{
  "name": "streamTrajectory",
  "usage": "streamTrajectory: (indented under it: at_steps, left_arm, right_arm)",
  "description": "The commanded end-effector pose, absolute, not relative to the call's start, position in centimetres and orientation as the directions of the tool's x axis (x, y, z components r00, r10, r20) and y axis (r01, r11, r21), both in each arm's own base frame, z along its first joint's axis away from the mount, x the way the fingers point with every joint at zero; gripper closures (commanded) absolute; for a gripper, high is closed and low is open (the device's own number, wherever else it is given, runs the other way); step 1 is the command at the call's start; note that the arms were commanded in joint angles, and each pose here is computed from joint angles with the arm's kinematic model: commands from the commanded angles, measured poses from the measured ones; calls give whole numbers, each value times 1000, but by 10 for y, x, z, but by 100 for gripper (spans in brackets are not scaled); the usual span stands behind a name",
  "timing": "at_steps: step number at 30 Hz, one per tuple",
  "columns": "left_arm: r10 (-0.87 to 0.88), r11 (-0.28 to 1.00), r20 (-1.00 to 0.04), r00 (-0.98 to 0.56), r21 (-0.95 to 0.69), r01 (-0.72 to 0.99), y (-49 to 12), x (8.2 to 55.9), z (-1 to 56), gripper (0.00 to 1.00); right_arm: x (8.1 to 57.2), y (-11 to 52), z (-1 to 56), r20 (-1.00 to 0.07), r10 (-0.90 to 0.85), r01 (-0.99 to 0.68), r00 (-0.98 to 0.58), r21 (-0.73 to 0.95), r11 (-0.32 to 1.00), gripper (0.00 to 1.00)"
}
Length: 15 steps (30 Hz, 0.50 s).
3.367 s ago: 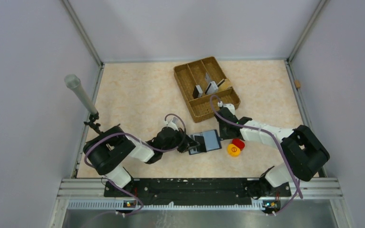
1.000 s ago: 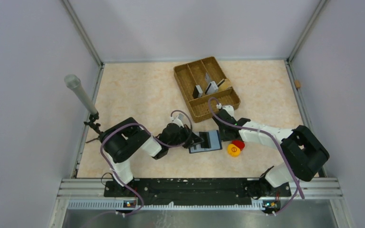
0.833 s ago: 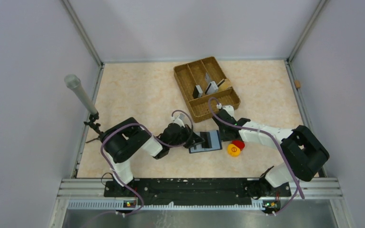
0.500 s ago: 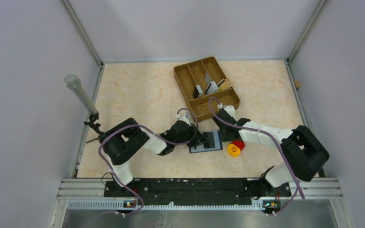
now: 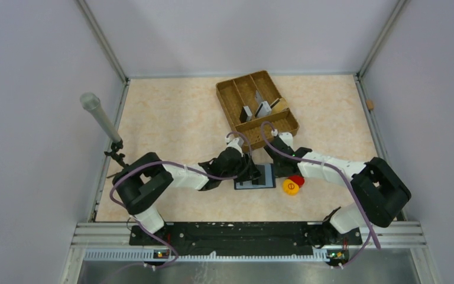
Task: Put the credit cards into the card holder
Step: Insert the credit card into the card holder.
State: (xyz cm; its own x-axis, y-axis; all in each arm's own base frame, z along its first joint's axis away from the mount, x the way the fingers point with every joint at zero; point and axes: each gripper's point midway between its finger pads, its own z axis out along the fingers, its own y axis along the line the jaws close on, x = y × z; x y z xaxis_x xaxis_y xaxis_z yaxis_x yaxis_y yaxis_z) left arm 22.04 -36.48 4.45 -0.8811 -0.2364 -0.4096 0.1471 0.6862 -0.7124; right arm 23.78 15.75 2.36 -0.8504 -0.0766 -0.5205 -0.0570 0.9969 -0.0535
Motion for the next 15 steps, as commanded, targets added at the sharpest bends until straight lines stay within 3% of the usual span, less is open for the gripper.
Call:
streamTrajectory:
  at_steps: [1, 9, 15]
  left_arm:
    - [-204, 681, -489, -848, -693, 235, -368, 225, 64, 48]
    - [-226, 672, -514, -828, -697, 249, -363, 224, 76, 48]
    - [-250, 734, -506, -826, -655, 179, -348, 225, 65, 39]
  right_arm:
    - [241, 158, 36, -555, -65, -45, -829, -49, 998, 100]
    - [241, 157, 35, -553, -67, -43, -830, -55, 998, 100]
    - [241, 157, 34, -553, -67, -45, -831, -53, 998, 100]
